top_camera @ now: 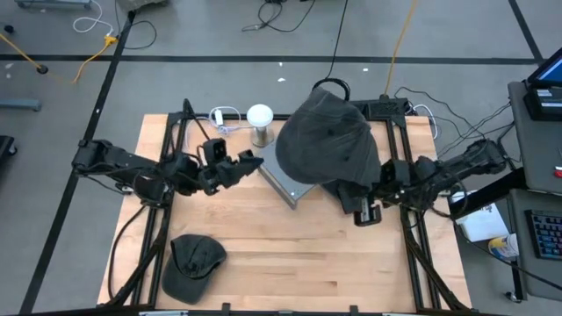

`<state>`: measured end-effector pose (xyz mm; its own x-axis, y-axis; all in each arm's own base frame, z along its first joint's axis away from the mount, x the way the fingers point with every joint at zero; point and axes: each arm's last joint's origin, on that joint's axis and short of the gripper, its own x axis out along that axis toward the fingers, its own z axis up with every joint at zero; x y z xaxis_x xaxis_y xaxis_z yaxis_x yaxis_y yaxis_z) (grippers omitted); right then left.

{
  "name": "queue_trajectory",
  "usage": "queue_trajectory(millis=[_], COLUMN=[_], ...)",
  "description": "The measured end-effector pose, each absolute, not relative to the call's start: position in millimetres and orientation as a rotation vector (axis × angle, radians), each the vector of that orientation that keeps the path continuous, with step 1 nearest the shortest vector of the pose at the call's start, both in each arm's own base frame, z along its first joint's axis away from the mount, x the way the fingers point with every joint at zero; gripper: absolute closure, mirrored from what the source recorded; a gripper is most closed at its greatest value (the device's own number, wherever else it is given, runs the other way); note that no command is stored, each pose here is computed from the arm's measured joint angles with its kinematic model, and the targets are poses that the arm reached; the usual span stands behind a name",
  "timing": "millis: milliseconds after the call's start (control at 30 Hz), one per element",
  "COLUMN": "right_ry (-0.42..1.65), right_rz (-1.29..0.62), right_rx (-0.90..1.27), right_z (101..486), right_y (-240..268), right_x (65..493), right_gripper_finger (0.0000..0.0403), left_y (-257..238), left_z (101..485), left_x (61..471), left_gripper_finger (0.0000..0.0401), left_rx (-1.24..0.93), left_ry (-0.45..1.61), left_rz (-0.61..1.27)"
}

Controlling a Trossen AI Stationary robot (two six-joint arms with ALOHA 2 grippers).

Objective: Pick & Place hat
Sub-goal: Put the top left black cap on the shelf

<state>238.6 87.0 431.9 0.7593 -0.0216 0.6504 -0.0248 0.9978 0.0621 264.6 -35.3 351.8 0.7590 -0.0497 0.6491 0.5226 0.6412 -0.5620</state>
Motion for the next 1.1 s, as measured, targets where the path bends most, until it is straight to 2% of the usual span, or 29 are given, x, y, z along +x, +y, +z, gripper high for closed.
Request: queue_trajectory(millis=[133, 267, 833, 967, 1100], right_ry=[-0.738, -0.721, -0.626, -0.644, -0.650], right_rz=[-0.022, -0.031, -0.028, -0.029, -0.034], right_rx=[0.074, 0.078, 0.139, 0.145, 0.145], right_z=[423, 413, 381, 384, 386], right_y=[87, 88, 86, 86, 85], right_x=[253, 268, 303, 301, 299], right_gripper_finger=[0.0398, 0.0398, 0.0398, 0.0398, 0.0393], left_y=[-46, -54, -57, -57, -57], left_z=[344, 340, 342, 343, 343], left_x=[268, 269, 267, 266, 266], left_gripper_finger=[0.0156, 0.0138, 0.0135, 0.0166, 0.0243], left_rx=[-0.867, -0.865, -0.882, -0.885, -0.883], left_ry=[-0.554, -0.541, -0.557, -0.564, -0.564], left_rz=[-0.321, -0.224, -0.222, -0.226, -0.225])
